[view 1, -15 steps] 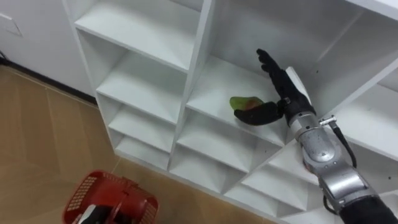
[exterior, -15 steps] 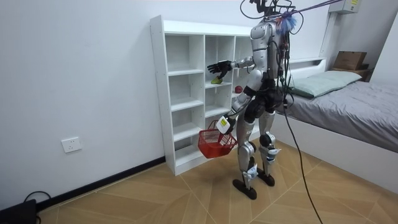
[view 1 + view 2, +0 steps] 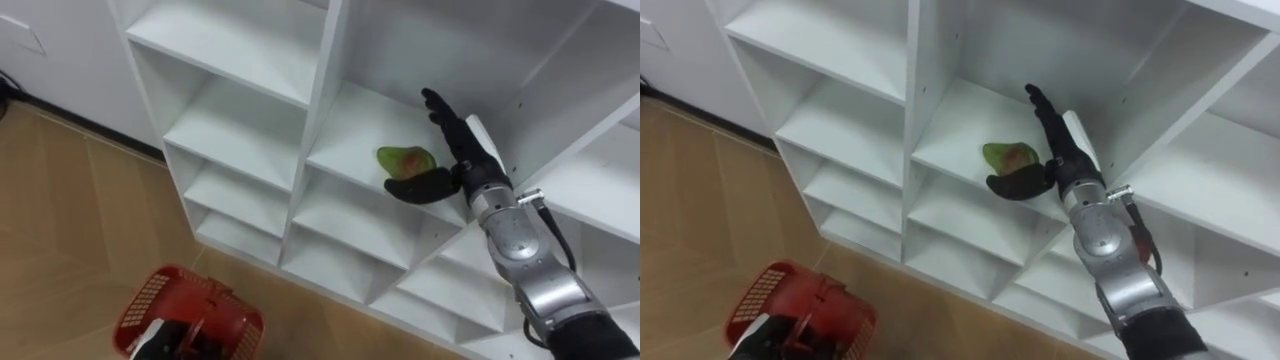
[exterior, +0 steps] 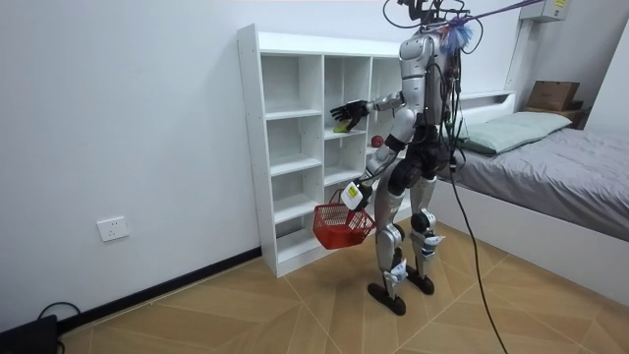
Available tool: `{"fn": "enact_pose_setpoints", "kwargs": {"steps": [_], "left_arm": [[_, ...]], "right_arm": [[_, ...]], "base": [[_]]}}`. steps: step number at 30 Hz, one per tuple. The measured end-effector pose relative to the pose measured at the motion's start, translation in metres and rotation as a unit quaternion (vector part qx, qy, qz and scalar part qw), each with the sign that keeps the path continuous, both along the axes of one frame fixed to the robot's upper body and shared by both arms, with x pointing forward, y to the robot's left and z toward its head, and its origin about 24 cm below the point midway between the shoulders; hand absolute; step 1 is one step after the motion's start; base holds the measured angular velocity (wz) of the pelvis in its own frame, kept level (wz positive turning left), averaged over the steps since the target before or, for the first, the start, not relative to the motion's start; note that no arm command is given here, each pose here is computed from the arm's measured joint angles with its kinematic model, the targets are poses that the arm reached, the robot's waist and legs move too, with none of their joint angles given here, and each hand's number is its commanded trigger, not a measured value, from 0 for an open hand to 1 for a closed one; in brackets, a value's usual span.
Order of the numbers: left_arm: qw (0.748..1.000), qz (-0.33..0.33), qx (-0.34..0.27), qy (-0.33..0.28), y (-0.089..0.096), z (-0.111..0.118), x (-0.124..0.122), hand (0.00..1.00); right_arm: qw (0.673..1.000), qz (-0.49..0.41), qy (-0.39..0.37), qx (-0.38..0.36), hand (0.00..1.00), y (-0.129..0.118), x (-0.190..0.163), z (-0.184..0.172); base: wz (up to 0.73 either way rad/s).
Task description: Collect fruits from the closet
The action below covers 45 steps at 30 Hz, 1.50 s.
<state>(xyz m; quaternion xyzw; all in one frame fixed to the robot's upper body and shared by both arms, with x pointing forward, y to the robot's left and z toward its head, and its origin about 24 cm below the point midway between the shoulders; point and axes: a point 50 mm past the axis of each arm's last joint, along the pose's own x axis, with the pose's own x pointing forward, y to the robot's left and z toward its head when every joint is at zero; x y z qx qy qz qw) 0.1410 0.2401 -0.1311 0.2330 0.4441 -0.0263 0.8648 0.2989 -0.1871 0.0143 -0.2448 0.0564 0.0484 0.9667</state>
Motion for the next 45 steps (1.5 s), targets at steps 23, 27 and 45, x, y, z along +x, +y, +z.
{"fn": "enact_pose_setpoints", "kwargs": {"steps": [23,27,45], "left_arm": [[1.0,-0.02,-0.004,0.005,-0.006,-0.001,0.001,1.0],[1.0,-0.02,-0.004,0.006,-0.006,-0.001,0.0,1.0],[1.0,-0.021,-0.006,-0.003,-0.008,0.0,0.003,1.0]], "right_arm": [[0.999,-0.001,0.034,0.005,0.0,0.0,-0.005,-0.015],[0.999,-0.003,0.035,0.007,0.0,0.0,-0.005,-0.015],[0.999,-0.012,0.049,0.008,0.0,-0.004,-0.007,-0.021]], "base": [[0.0],[0.0],[0.01]]}}
